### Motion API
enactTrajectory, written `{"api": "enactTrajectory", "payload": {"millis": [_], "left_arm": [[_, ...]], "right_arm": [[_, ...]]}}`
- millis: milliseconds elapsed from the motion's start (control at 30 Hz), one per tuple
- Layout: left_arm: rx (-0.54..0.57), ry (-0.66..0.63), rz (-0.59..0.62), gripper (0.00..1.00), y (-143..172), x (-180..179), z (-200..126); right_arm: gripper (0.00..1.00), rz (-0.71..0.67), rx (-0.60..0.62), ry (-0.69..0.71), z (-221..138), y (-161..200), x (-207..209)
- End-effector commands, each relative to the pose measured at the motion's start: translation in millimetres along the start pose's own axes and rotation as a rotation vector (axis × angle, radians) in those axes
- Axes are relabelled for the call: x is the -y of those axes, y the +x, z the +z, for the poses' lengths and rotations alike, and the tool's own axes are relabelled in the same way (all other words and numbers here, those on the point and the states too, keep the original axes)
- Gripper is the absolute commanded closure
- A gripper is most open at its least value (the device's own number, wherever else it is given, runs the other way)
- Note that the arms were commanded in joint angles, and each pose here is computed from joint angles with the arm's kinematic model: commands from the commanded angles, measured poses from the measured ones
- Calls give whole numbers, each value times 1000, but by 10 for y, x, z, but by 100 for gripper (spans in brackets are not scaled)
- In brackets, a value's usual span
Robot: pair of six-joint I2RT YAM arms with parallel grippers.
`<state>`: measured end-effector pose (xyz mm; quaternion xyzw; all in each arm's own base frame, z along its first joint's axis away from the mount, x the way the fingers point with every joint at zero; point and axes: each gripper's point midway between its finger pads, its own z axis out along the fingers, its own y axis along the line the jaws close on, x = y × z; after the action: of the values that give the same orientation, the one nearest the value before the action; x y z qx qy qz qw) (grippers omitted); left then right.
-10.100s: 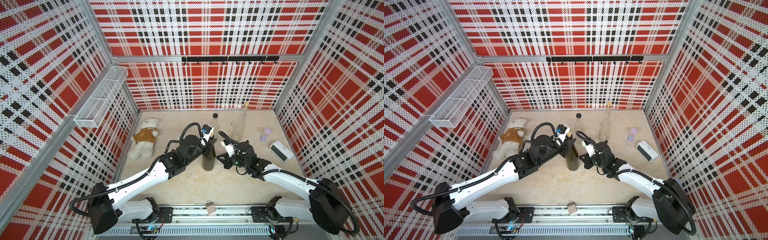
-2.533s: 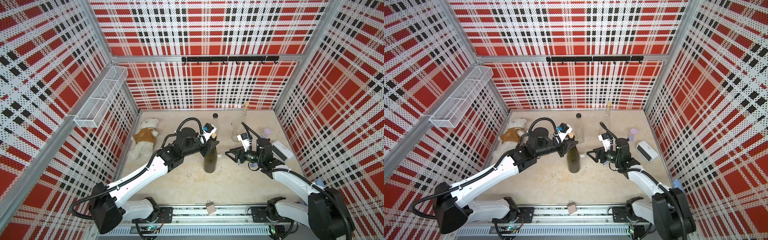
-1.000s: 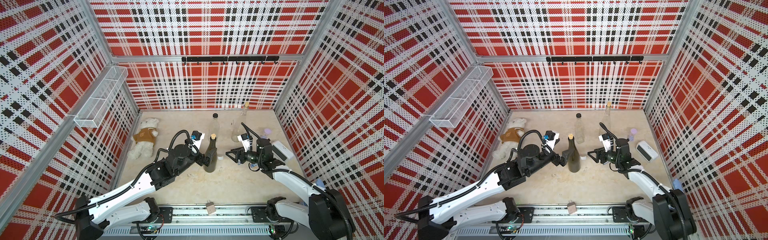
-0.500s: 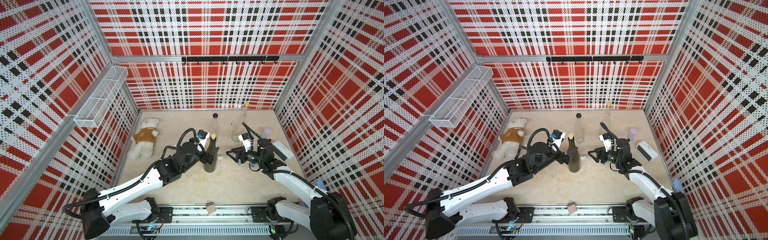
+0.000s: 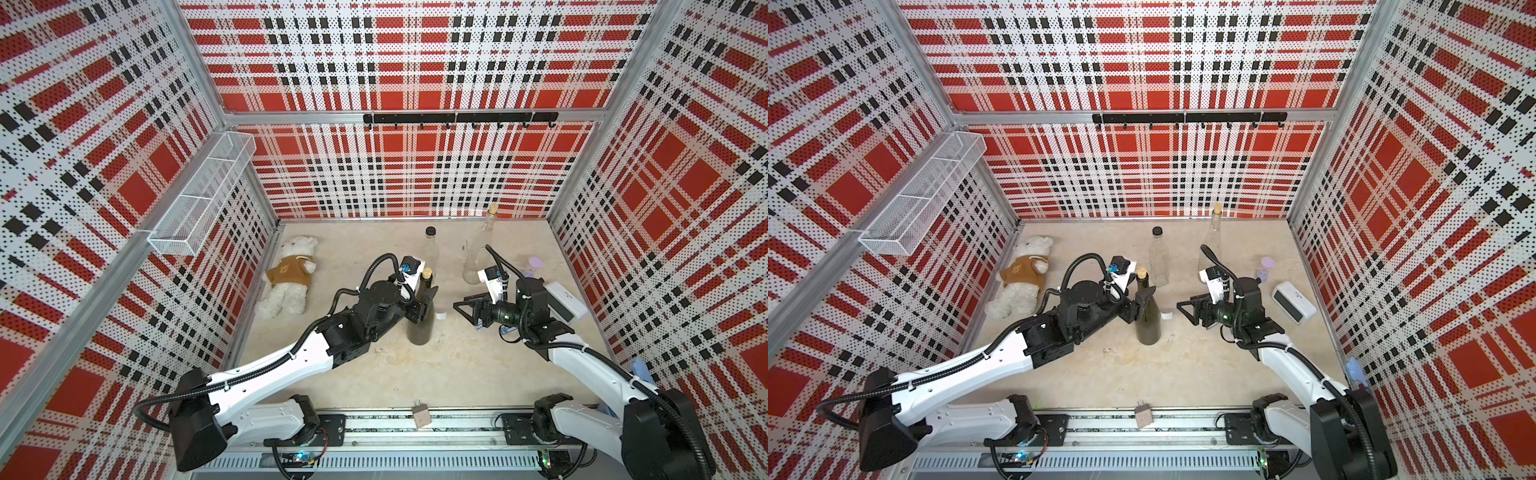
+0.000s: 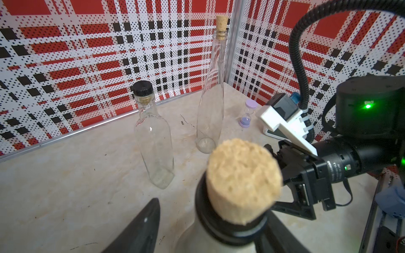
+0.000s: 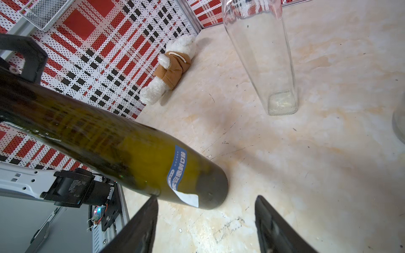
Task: Remove the label from the bottle
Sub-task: Adjust the bottle at the center of the board.
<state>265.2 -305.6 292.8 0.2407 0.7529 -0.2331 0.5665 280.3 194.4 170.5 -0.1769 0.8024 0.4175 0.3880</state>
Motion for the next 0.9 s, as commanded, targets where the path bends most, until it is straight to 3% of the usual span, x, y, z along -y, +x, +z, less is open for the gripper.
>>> {"api": "enactTrajectory", "payload": {"millis": [0,133,433,533,867], "left_arm": [[61,-3,-14,35,-234,-11,3],[62,3,-15,41,-241,-30,24],[60,42,-10,64,-240,-13,14],[63,66,5,76,-256,14,-7],[49,274,61,80,-311,62,-155]], "right_arm": [[29,-41,20,-4,-21,-29,-11],[29,-38,18,-2,-21,-20,-1],[29,-33,17,4,-26,4,28],[29,-33,20,4,-32,-3,29],[27,-59,-2,-71,-63,34,-120]]}}
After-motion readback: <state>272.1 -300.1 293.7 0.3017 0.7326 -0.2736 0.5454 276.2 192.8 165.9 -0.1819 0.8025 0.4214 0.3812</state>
